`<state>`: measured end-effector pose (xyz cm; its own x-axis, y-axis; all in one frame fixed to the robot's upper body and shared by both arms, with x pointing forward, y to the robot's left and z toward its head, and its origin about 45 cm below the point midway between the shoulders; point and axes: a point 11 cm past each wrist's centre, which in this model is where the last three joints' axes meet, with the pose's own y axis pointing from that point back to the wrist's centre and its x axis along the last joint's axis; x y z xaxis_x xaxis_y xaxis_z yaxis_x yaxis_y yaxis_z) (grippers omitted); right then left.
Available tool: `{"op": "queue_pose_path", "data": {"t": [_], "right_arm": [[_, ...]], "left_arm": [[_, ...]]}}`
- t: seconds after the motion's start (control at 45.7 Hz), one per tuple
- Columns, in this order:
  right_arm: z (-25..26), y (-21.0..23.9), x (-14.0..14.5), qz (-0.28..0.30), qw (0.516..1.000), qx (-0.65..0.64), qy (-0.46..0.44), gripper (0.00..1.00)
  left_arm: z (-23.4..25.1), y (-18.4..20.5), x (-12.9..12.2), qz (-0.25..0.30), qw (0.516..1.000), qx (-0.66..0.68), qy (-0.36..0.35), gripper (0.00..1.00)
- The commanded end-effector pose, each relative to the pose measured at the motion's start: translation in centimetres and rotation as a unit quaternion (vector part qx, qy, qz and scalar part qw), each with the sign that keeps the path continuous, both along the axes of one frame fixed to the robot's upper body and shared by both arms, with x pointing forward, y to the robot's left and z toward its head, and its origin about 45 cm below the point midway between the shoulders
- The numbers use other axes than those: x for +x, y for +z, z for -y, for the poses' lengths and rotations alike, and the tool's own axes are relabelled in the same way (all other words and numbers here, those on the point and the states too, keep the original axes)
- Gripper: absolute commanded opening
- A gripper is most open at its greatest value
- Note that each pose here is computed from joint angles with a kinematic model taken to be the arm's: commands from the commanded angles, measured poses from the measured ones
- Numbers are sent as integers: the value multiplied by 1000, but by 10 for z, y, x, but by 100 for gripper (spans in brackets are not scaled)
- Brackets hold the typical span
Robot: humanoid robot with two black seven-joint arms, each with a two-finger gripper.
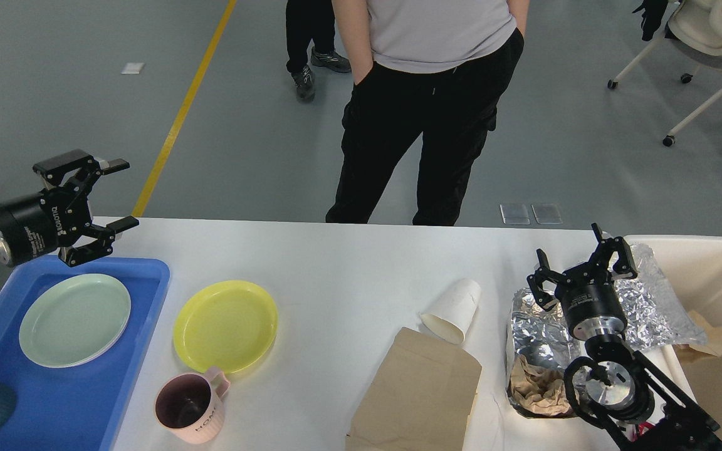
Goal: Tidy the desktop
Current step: 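Raise the left arm and swing the left gripper toward the pink mug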
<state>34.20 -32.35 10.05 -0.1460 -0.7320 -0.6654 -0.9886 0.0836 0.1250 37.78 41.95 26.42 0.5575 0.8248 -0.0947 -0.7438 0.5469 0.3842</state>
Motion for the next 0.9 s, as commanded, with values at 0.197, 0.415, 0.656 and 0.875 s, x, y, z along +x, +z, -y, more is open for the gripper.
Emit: {"op": "queue_pose_path", "data": {"t": [0.197,0.415,0.656,0.875], "right_arm": [[0,0,0,0,1000,0,0,100],[0,0,0,0,1000,0,0,100],[0,0,0,0,1000,0,0,100],[0,0,0,-1,1000,0,-1,100]], "left_arm": [[77,72,41,-55,931,283,-223,98],[141,114,32,-71,858,397,-319,97],[216,168,-21,-97,805,441,-385,98],[244,185,-60,-119,807,443,-373,98]]}}
